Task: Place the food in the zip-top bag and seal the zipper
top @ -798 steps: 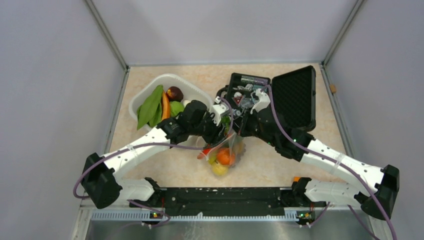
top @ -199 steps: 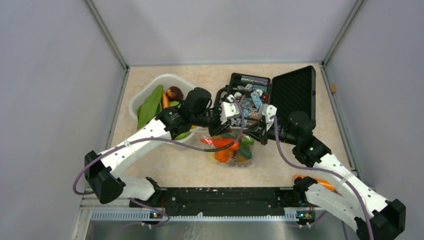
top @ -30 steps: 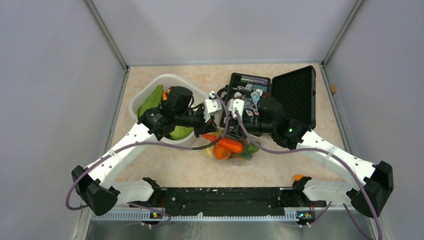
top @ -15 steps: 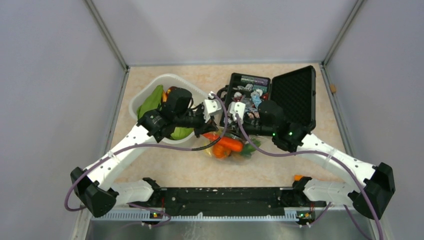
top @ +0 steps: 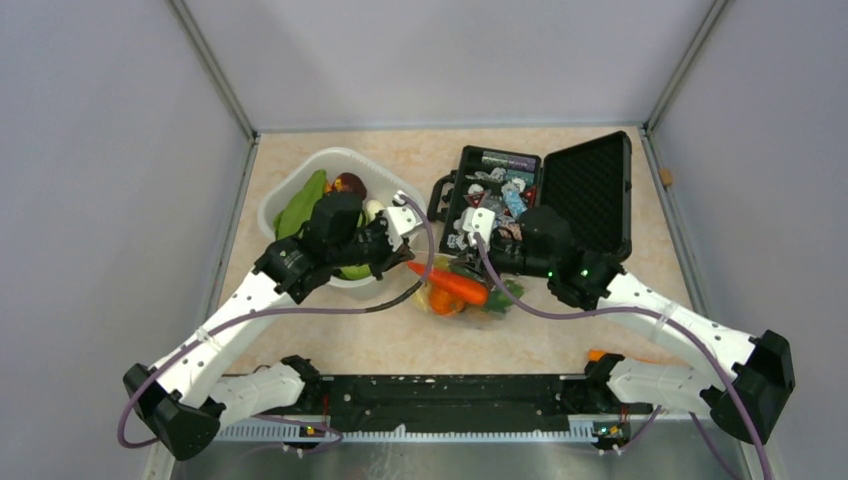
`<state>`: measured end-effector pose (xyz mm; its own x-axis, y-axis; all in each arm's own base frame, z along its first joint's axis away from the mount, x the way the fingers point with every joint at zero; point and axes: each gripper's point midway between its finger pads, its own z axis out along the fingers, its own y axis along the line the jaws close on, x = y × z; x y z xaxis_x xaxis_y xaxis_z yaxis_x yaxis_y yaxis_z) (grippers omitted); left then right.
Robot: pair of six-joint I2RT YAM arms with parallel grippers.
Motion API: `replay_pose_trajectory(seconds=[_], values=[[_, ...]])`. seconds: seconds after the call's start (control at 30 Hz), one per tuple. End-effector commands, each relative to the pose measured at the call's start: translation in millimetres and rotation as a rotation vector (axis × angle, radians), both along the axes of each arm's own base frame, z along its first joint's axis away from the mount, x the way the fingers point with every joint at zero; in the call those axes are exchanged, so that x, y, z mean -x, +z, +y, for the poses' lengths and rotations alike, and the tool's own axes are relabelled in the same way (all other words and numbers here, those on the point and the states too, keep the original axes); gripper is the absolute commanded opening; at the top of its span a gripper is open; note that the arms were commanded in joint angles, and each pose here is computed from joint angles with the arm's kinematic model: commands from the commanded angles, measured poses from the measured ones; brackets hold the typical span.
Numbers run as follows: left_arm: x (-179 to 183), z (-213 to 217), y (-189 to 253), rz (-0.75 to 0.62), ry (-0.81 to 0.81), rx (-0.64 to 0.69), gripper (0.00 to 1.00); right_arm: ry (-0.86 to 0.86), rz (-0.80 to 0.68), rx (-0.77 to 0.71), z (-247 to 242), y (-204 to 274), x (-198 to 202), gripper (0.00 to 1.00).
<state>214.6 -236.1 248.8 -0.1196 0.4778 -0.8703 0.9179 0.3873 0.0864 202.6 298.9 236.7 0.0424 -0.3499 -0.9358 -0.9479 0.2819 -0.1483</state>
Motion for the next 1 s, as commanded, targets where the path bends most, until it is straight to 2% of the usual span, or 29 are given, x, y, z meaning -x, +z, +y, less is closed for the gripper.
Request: replay_pose_trajectory(seconds=[0.0,0.2,0.27,0.33,0.37,0.4,0.43,0.53,0.7,0.87,0.97], values=[[-14.2,39.2,-17.2,-0.002,0.161,-0.108,0.01,-0.022,-0.061,-0.043,-4.5,20.3,-1.3,0.00],[-14.3,50.8,-14.0,-0.024,0.202,-0.100,0.05,-0.018,-0.057,-0.041,-4.1,18.8,-0.7,0.00],[-11.7,46.9,-10.6,-0.024,0.184,-0.077,0.11,-0.009,-0.054,-0.043,-2.8,18.1,0.3,0.00],[-10.8,45.4,-7.8,-0.024,0.182,-0.063,0.12,-0.002,-0.048,-0.044,-1.3,17.6,1.2,0.00],[-12.1,46.2,-6.9,-0.030,0.189,-0.062,0.19,-0.002,-0.045,-0.044,-1.0,16.9,0.8,0.00],[-13.8,47.0,-6.5,-0.034,0.201,-0.061,0.38,-0.001,-0.043,-0.043,-0.6,16.4,0.8,0.00],[-15.7,47.8,-5.1,-0.039,0.212,-0.058,0.51,0.000,-0.041,-0.042,0.0,15.3,1.0,0.00],[-18.5,46.5,6.5,-0.055,0.235,-0.020,0.70,-0.008,-0.046,-0.045,0.4,14.7,-1.4,0.00],[-29.8,54.0,49.8,-0.198,0.350,0.154,0.98,-0.077,-0.054,-0.049,-1.5,15.2,-13.8,0.00],[-33.8,69.3,75.1,-0.286,0.456,0.287,0.99,-0.207,-0.076,-0.056,-7.8,19.3,-36.7,0.00],[-39.4,77.6,73.4,-0.284,0.522,0.298,0.99,-0.295,-0.084,-0.071,-13.0,22.3,-51.2,0.07]])
